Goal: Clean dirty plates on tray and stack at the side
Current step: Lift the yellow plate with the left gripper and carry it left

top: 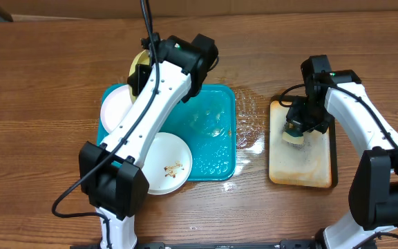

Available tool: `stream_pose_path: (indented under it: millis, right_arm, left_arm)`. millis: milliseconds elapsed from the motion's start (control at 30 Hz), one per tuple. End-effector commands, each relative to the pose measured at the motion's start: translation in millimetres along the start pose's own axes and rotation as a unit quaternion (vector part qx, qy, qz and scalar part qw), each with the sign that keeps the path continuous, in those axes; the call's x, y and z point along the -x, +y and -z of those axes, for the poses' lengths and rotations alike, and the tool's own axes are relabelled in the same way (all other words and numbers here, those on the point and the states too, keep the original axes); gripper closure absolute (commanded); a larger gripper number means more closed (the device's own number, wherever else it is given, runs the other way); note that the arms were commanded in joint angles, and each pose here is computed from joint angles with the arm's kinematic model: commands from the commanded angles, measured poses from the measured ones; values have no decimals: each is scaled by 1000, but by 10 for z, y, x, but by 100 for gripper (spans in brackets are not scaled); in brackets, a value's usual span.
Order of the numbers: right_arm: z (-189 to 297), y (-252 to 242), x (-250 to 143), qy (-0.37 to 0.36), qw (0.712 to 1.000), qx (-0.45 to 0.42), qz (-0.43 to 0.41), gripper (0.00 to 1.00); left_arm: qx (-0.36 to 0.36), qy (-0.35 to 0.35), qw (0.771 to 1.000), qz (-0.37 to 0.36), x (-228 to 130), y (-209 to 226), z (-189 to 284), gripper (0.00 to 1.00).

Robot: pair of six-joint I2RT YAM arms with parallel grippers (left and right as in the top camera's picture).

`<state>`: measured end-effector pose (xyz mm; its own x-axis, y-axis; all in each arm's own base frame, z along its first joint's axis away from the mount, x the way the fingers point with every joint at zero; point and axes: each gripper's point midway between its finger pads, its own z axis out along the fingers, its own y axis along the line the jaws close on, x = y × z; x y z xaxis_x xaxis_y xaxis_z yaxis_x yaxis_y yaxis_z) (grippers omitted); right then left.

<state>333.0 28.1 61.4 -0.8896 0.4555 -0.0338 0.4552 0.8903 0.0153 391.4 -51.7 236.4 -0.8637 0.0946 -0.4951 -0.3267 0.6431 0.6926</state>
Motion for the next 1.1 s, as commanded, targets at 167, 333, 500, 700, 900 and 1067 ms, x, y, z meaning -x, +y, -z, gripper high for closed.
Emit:
stream_pose_path:
  millis: [167,333,500,700,900,1067]
  right_arm:
    - [1,-15,-20,2,1000,2,-2,96]
    - [1,-19,-26,3,1000,1,-2,96]
    - [1,-22,-32,5,1000,0,-2,96]
    - [1,-12,-35,6,1000,4,-2,96]
    - [2,-2,-42,8,1000,7,-2,96]
    - [2,-2,-42,8,1000,7,-2,96]
  left_arm:
    - [45,-127,991,-23,260,-71,499,96]
    - [48,-145,988,-29,271,-98,607,96]
    - [56,-151,986,-30,289,-71,616,96]
    - [52,-151,987,-28,281,-85,624,96]
    - [52,-151,987,-28,280,-85,626,96]
    - [50,-151,987,-18,275,-86,625,96]
